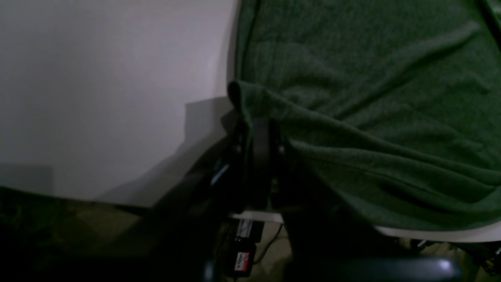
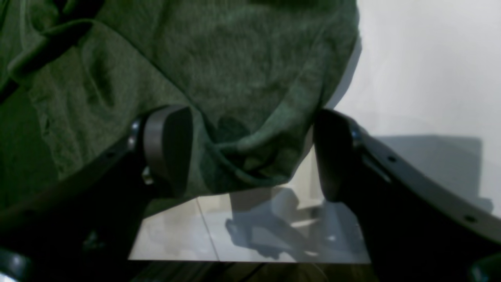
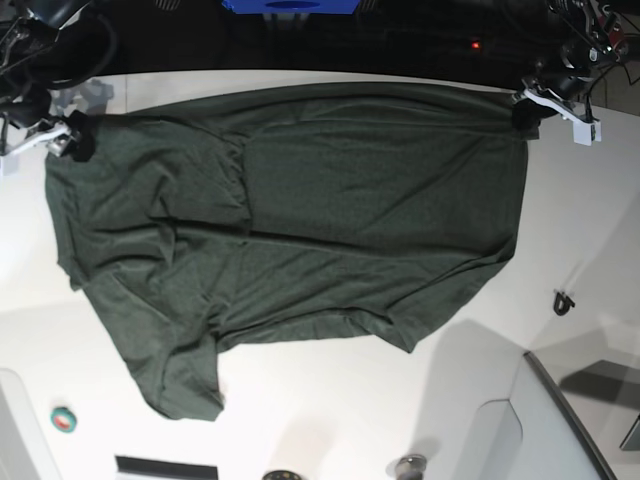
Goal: Layout the t-shirt on the table in an organized manner, then fold the t-shirt properly
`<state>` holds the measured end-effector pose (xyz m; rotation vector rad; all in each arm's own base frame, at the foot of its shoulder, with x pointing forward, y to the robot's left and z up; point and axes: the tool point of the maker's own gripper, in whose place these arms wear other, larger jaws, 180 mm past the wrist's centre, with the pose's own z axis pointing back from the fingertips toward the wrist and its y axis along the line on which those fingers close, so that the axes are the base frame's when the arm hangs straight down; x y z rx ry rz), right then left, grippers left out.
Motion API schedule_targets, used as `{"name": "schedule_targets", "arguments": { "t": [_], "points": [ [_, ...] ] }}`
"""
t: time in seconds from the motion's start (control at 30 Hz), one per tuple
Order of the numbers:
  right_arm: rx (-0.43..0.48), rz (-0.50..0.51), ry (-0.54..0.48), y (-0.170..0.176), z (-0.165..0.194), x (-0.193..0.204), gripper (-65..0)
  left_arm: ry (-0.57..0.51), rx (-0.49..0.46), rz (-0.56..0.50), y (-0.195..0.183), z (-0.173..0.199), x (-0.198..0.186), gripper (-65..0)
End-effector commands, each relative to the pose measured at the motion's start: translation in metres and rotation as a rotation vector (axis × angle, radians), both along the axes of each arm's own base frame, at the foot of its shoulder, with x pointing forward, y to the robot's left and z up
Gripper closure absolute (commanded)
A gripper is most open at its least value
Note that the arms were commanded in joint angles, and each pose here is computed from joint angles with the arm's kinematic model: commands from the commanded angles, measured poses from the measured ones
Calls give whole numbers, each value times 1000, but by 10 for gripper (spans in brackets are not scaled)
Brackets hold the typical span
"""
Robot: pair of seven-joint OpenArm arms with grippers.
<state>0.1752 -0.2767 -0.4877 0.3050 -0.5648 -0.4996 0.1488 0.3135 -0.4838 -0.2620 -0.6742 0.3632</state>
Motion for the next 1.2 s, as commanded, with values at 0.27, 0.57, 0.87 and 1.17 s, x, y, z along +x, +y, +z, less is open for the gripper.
{"name": "schedule_targets", "arguments": {
  "t": [0.27,0.57,0.87,1.17],
  "points": [
    [-10,19,53,-2,-5,-19,-168,-3,24,2,10,6,1,0],
    [-38,54,97,-6,2,-28,-8,1,44,-9,16,9,-1,0],
    [-94,113,142,-10,23,-28,-8,-21,104,-57,17,30,3,0],
    [-94,73,179,2,32,-8,-8,-36,146,-120,11,48,18,0]
  ]
}}
